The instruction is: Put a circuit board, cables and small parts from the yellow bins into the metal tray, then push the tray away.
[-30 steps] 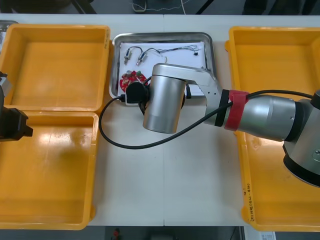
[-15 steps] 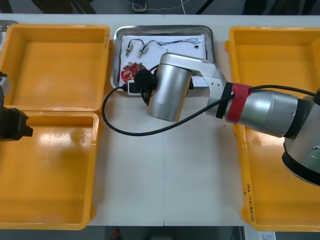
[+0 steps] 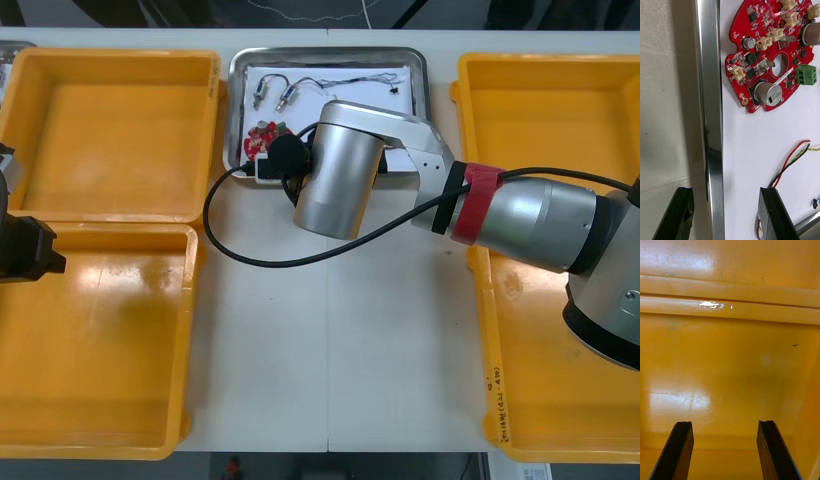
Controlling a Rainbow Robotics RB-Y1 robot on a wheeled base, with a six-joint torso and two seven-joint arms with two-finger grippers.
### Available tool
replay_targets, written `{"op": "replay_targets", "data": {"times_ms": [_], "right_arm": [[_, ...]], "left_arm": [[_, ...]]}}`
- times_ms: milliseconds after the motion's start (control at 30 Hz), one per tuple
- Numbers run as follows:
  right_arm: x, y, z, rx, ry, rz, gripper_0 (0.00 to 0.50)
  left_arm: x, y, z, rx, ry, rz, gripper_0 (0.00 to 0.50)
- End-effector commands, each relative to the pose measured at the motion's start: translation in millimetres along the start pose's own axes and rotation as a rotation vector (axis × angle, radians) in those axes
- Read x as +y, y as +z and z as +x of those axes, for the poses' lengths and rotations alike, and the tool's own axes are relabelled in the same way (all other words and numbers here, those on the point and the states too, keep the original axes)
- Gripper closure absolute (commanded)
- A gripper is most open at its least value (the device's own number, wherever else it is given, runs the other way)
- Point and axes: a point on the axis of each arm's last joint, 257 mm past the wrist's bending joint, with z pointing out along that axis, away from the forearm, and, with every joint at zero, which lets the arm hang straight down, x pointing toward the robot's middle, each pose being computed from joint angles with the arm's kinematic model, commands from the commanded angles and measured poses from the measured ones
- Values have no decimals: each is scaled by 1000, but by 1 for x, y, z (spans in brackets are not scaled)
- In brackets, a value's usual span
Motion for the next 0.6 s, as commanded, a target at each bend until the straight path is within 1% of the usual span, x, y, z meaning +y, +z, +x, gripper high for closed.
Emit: {"op": "replay_targets", "data": {"times_ms": [33, 167, 200, 367, 500, 600], "right_arm": [[-35, -23, -33, -69, -16, 46, 0], [-26, -31, -35, -91, 46, -11, 0], [-25, -33, -36, -93, 52, -16, 0], [-4, -53, -30, -78, 91, -74, 0], [6, -72, -21, -62, 116, -110, 0], [17, -88, -7, -35, 153, -149, 0]], "left_arm": [[13, -13, -6, -35, 97, -36, 0], [13, -13, -6, -35, 97, -36, 0], [13, -13, -6, -35, 97, -36, 0], [13, -13, -6, -35, 97, -36, 0], [13, -13, -6, -35, 97, -36, 0], [13, -13, -6, -35, 97, -36, 0]]}}
